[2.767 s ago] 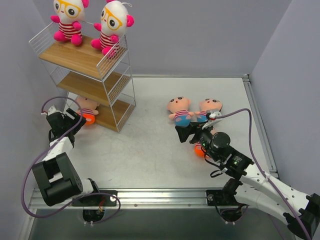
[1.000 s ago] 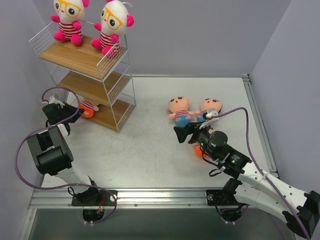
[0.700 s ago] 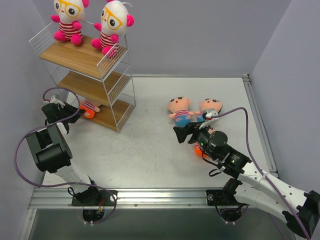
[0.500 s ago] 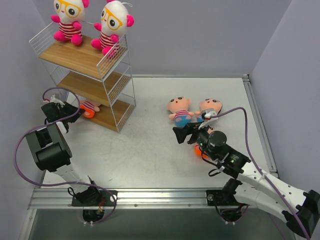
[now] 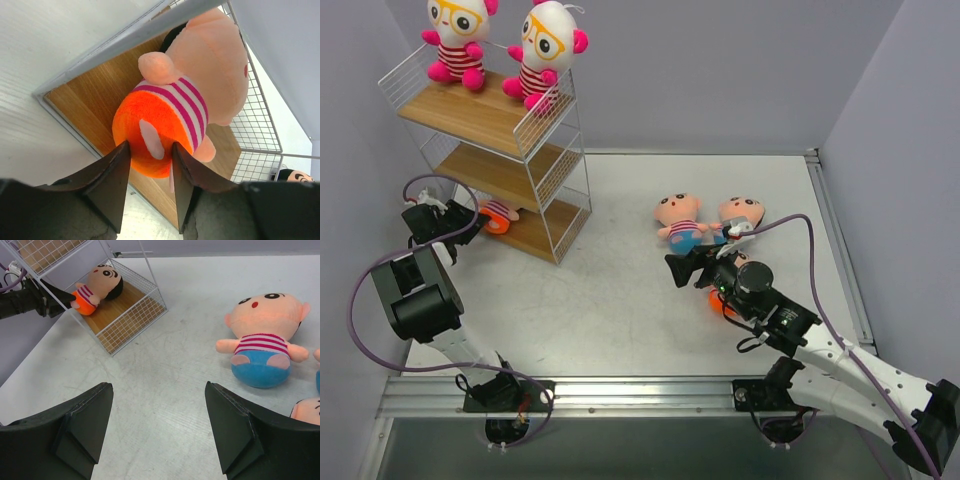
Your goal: Place and organize the stuffed toys onto the shelf
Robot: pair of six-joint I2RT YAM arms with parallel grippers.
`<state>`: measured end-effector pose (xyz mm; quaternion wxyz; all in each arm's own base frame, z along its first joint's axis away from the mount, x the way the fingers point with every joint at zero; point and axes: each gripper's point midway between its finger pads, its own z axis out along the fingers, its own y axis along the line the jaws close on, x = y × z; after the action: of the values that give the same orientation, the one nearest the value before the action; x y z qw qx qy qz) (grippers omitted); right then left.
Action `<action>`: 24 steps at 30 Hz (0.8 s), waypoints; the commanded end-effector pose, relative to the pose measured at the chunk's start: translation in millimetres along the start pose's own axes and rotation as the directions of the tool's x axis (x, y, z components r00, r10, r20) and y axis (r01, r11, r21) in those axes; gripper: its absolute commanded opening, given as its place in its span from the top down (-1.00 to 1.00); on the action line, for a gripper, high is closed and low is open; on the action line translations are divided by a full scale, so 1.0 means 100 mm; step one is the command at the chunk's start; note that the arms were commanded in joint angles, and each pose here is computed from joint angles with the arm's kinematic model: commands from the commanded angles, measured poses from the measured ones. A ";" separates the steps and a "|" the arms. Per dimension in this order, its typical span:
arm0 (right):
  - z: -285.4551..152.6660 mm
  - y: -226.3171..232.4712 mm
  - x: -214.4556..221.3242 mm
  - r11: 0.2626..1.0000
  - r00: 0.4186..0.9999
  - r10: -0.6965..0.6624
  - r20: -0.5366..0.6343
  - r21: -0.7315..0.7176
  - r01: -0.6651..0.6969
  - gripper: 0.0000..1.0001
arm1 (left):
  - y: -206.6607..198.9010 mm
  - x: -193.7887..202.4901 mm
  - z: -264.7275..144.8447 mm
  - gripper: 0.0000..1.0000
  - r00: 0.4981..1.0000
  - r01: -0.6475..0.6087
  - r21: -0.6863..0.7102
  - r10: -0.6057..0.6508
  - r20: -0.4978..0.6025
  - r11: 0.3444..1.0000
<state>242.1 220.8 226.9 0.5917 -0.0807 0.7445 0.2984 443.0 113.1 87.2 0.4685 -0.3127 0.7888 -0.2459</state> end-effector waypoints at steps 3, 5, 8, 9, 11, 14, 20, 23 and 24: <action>0.01 0.03 -0.11 1.000 0.999 -0.009 0.040 -0.012 0.009 -0.50 | -0.05 -0.23 -0.10 -0.09 0.998 0.007 -0.002 -0.007 0.067 1.000; 0.01 0.02 -0.13 1.000 0.999 -0.015 0.041 -0.009 0.015 -0.50 | -0.06 -0.21 -0.15 -0.15 0.997 0.019 -0.001 -0.019 0.069 1.000; 0.00 0.02 -0.15 1.000 0.999 -0.030 0.039 -0.002 0.030 -0.51 | -0.07 -0.19 -0.24 -0.28 0.996 0.035 -0.002 -0.034 0.080 0.999; 0.00 -0.01 -0.15 0.999 0.999 -0.035 0.033 0.009 0.035 -0.51 | -0.08 -0.19 -0.26 -0.33 0.996 0.036 -0.005 -0.036 0.081 0.999; -0.01 0.00 -0.19 0.999 0.998 -0.042 0.037 0.014 0.042 -0.51 | -0.10 -0.19 -0.36 -0.45 0.995 0.042 -0.026 -0.039 0.090 0.999; -0.02 -0.05 -0.23 0.997 0.998 -0.058 0.029 0.048 0.056 -0.52 | -0.16 -0.14 -0.52 -0.64 0.994 0.055 -0.044 -0.051 0.099 0.998; -0.03 -0.19 -0.26 0.986 0.995 -0.099 0.000 0.134 0.098 -0.56 | -0.21 -0.13 -0.97 -0.86 0.991 0.058 -0.155 -0.038 0.128 0.986; -0.03 -0.35 -0.27 0.966 0.993 -0.111 -0.031 0.232 0.116 -0.58 | -0.26 -0.01 -1.26 -0.96 0.993 0.034 -0.202 -0.011 0.116 0.979; -0.04 -0.41 -0.25 0.957 0.993 -0.103 -0.050 0.269 0.113 -0.58 | -0.29 0.00 -1.34 -0.92 0.993 0.017 -0.208 0.008 0.118 0.978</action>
<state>253.5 200.3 230.6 0.5932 -0.0790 0.7713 0.2169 361.5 107.9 167.2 0.4974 -0.3690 0.7639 -0.1815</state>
